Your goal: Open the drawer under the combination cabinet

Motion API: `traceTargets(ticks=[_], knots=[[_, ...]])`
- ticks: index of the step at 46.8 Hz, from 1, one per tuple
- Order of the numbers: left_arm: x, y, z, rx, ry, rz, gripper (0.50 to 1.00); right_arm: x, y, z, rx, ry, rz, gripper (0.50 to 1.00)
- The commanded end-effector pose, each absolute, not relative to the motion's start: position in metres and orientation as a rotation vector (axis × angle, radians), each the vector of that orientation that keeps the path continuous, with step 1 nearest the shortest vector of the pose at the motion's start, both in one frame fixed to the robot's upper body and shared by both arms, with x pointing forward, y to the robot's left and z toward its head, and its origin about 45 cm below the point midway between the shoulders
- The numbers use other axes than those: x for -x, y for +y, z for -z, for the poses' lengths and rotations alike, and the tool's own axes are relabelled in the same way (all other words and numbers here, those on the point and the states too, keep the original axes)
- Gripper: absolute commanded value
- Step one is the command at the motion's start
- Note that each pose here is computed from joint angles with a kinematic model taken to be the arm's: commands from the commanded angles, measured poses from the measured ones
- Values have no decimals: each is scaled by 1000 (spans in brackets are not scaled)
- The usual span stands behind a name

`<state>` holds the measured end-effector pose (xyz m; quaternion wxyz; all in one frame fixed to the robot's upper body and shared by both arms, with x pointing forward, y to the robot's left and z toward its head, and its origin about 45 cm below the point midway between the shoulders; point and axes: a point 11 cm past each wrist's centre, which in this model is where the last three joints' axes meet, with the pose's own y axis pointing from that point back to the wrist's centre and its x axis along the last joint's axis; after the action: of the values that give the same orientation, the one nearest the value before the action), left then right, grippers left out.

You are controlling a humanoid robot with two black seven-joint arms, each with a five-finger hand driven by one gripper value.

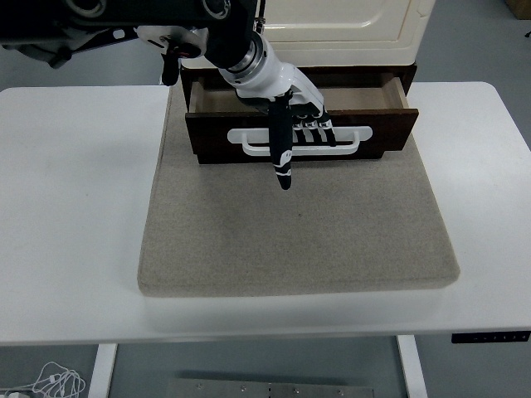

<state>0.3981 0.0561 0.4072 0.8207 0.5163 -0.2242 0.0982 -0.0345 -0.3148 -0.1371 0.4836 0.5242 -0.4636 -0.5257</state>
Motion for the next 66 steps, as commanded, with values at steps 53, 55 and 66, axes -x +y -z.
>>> traceTargets(ticks=[53, 55, 66], knots=[[-377, 47, -414, -1071, -490, -135, 1000, 35, -315, 137, -1277, -1129, 1281, 926], [-377, 47, -414, -1070, -491, -140, 1000, 35, -315, 137, -1275, -1129, 1282, 926], [-379, 47, -414, -1070, -495, -150, 1000, 35, -315, 137, -1277, -1129, 1281, 926]])
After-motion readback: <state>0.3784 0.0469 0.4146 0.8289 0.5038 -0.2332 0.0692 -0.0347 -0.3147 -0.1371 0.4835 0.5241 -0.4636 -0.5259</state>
